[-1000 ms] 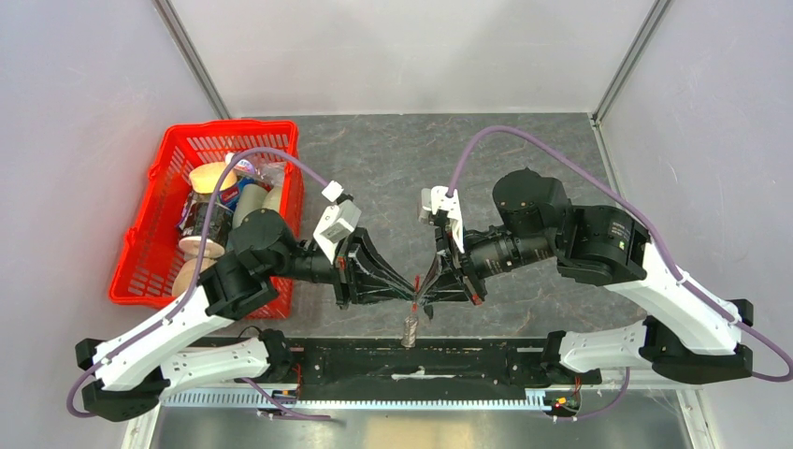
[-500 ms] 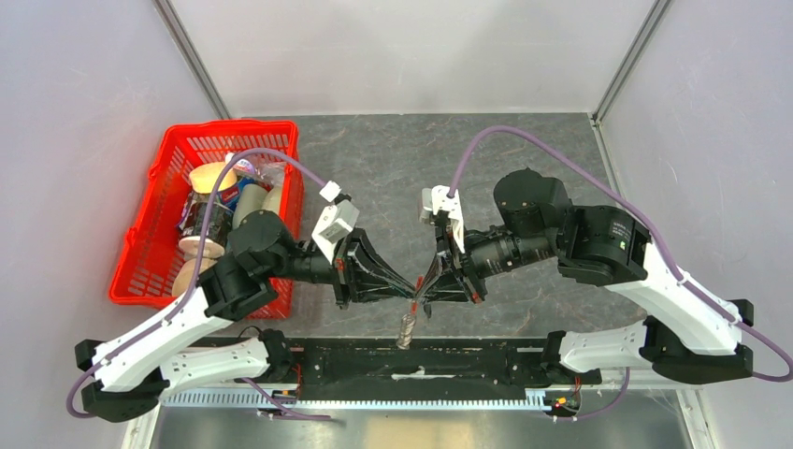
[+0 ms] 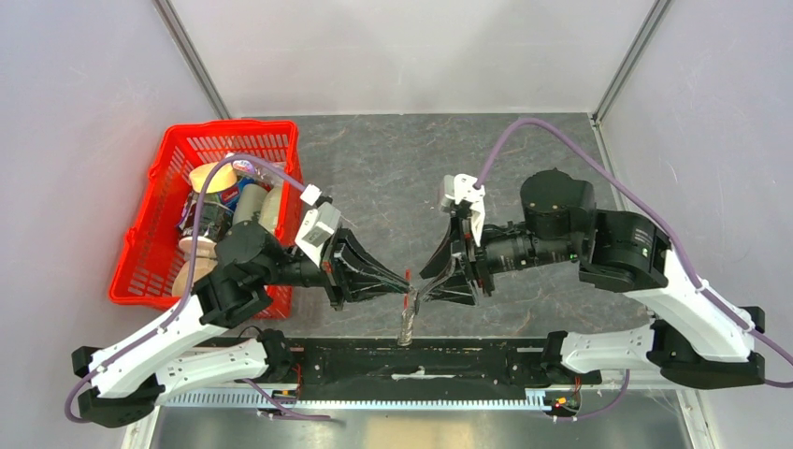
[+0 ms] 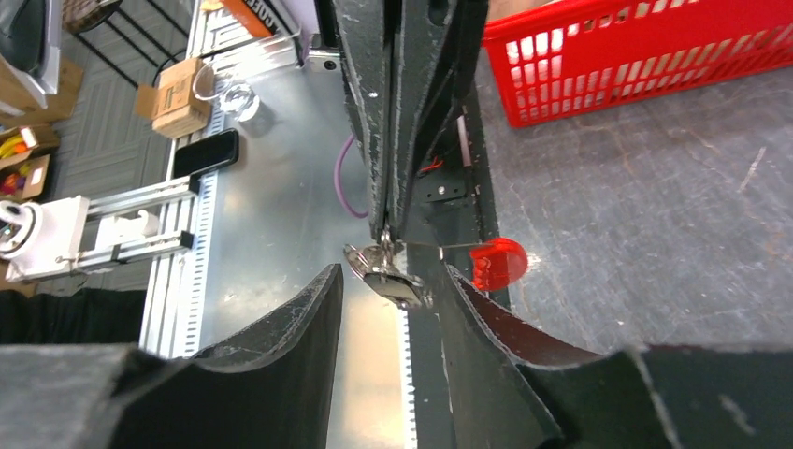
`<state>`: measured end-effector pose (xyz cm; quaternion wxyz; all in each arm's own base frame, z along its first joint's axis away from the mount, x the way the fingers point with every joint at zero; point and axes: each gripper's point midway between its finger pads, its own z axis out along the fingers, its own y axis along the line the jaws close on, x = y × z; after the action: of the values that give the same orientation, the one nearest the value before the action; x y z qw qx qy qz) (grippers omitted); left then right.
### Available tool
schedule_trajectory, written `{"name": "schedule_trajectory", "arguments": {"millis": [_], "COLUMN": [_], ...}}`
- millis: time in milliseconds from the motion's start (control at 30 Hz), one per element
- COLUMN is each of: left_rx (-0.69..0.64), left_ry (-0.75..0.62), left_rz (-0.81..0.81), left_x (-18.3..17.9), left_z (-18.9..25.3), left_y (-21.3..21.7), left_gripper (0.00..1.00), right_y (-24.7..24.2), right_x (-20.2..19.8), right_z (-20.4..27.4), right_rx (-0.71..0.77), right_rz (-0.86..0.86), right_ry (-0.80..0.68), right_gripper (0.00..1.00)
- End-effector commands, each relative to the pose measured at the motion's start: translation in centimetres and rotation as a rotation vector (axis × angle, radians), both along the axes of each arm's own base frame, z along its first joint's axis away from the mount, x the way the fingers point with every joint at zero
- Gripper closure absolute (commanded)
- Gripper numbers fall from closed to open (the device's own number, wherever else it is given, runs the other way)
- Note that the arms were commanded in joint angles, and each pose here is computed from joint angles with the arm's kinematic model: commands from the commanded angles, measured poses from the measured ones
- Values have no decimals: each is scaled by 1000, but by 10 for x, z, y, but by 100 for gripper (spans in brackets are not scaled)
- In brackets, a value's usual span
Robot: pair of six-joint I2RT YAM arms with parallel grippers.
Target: Put the keys on the keyring
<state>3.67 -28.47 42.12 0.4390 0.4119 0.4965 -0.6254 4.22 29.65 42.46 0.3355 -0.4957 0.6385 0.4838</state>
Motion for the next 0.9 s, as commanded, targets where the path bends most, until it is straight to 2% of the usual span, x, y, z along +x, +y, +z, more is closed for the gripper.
{"name": "schedule_trajectory", "arguments": {"millis": [0,600,667,733,867], "left_rx": [-109,-134,-134,-134,-138], "left_ry": [-20,-18,-17,-18,-16], "left_rz": [0,4,2,7,24], "left_x": [-3,-2,-2,-1,2], "left_z": [28,34,35,35,35], "left_y": [5,4,4,3,4], "left_gripper": [98,98,98,98,98], "right_y": [-7,3,4,4,4], "right_x": [8,5,4,3,1], "right_z": [24,20,19,20,21], "right_rx": [112,118,118,120,122], "right_rz": [-77,-43,-38,-28,-22], "right_ry": [-49,-18,-16,-15,-13], "right_gripper": [50,58,61,68,72]}}
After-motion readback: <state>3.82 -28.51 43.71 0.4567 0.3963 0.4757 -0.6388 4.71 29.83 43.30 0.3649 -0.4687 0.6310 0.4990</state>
